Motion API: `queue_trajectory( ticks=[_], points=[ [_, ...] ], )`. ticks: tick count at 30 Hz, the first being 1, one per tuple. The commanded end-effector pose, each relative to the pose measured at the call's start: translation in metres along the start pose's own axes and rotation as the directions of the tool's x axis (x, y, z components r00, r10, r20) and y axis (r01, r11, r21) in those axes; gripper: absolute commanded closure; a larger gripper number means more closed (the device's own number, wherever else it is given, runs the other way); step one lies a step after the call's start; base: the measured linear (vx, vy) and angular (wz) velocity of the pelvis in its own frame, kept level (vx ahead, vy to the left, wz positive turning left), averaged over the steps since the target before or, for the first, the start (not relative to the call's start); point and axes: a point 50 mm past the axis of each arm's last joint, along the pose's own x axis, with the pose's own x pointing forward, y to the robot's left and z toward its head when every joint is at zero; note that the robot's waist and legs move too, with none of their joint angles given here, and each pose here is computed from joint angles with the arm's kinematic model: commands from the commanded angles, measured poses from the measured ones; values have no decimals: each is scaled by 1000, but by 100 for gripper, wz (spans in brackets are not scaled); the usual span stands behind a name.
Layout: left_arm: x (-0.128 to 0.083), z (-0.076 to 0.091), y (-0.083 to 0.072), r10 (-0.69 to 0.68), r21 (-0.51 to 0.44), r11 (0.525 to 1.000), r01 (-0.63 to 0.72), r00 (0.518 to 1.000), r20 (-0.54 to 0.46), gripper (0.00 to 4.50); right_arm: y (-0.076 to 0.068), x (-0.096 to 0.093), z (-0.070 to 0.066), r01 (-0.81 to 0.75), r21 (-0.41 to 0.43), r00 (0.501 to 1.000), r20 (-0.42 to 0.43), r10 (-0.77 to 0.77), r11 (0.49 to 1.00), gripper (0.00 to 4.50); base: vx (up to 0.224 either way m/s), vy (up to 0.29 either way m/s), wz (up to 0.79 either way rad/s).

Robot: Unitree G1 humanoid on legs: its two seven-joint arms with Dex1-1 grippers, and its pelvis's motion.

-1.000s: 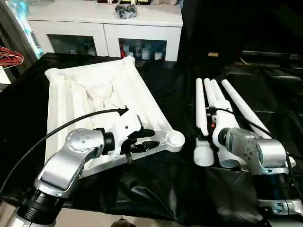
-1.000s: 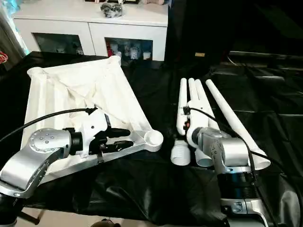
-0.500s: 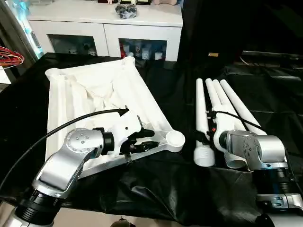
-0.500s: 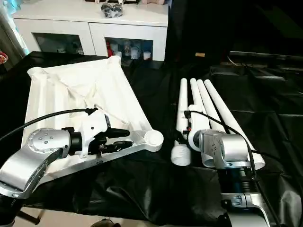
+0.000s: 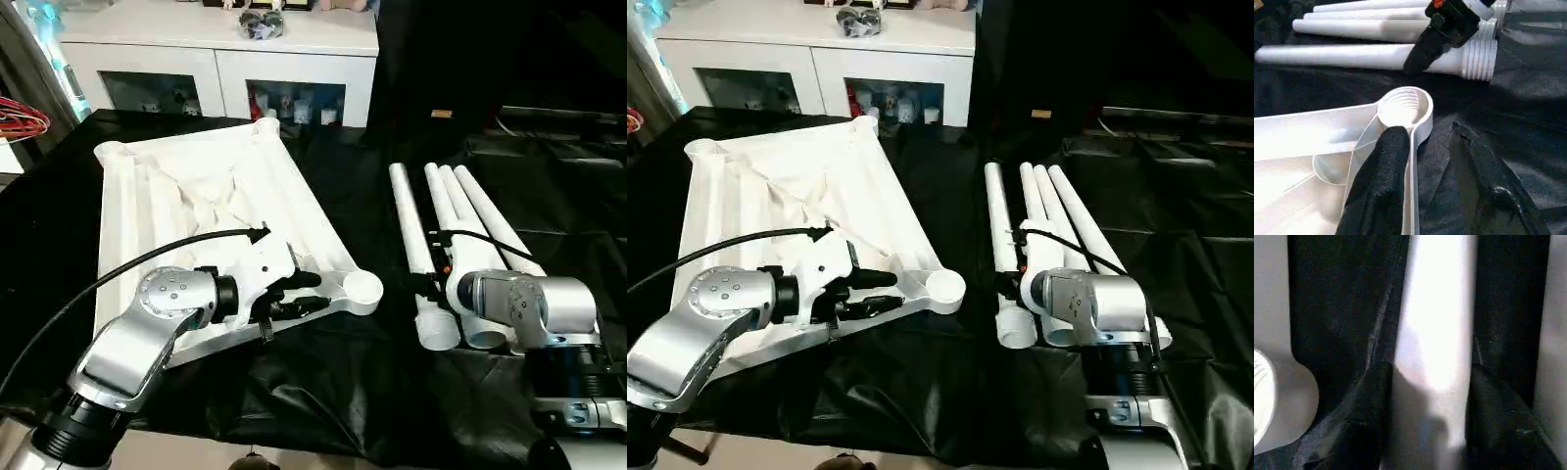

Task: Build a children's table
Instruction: Pick table leg

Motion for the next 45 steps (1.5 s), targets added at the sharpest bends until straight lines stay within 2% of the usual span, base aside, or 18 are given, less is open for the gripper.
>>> queue_trajectory(
  ticks=[1, 7, 9, 12, 14, 16, 17, 18, 20, 21, 22, 24, 25, 28, 31, 39, 44, 45],
  points=[
    [1, 2, 2, 5, 17, 1000, -5, 1000, 1, 286, -3, 1, -1, 11, 35, 1000, -10, -11, 999, 248, 0, 0, 0],
    [3, 5, 6, 27, 9, 1000, -27, 999, 24, 286, -3, -1, 6, -23, 93, 1000, 21, 21, 995, 264, 0, 0, 0],
    [3, 11, 14, 76, 4, 997, -76, 995, 57, 286, -1, -4, 10, -69, 109, 996, 56, 63, 992, 266, 0, 0, 0],
    [6, 21, 28, 194, -22, 981, -193, 974, 114, 286, 2, -12, 18, -170, 127, 978, 145, 151, 977, 266, 0, 0, 0],
    [11, 30, 41, 307, -102, 951, -293, 938, 164, 286, 3, -21, 30, -259, 86, 929, 294, 224, 962, 266, 0, 0, 0],
    [12, 31, 44, 323, -123, 944, -305, 931, 172, 286, 4, -23, 33, -281, 74, 914, 324, 243, 957, 266, 0, 0, 0],
    [16, 37, 53, 398, -250, 905, -345, 894, 206, 286, 7, -33, 40, -370, 20, 850, 411, 330, 929, 266, 0, 0, 0],
    [16, 37, 53, 398, -250, 905, -345, 894, 206, 286, 7, -33, 40, -370, 20, 850, 411, 330, 929, 266, 0, 0, 0],
    [22, 47, 66, 488, -478, 812, -335, 838, 243, 286, 12, -48, 47, -483, -73, 752, 476, 456, 873, 266, 0, 0, 0],
    [22, 47, 66, 488, -478, 812, -335, 838, 243, 286, 12, -48, 47, -483, -73, 752, 476, 456, 873, 266, 0, 0, 0],
    [28, 54, 70, 507, -601, 753, -268, 818, 270, 286, 17, -59, 48, -557, -145, 677, 491, 548, 818, 266, 0, 0, 0],
    [33, 61, 70, 485, -633, 747, -202, 818, 311, 286, 21, -66, 46, -606, -188, 625, 489, 609, 773, 266, 0, 0, 0],
    [39, 71, 66, 437, -639, 760, -117, 820, 370, 286, 26, -72, 43, -652, -228, 573, 476, 667, 723, 266, 0, 0, 0],
    [49, 86, 60, 372, -640, 768, -3, 816, 442, 286, 36, -81, 37, -719, -289, 474, 461, 750, 632, 266, 0, 0, 0],
    [56, 93, 55, 327, -640, 767, 48, 828, 455, 286, 41, -85, 34, -741, -314, 434, 450, 781, 593, 266, 0, 0, 0],
    [50, 115, 39, 174, -574, 768, 283, 771, 612, 286, 41, -85, 29, -729, -331, 448, 431, 783, 599, 266, 0, 0, 0],
    [50, 116, 36, 161, -574, 757, 312, 762, 627, 286, 42, -86, 29, -728, -334, 445, 434, 783, 599, 266, 0, 0, 0],
    [49, 116, 35, 153, -577, 744, 335, 756, 636, 270, 42, -86, 29, -726, -334, 445, 438, 781, 601, 266, 0, 0, 0]
  ],
)
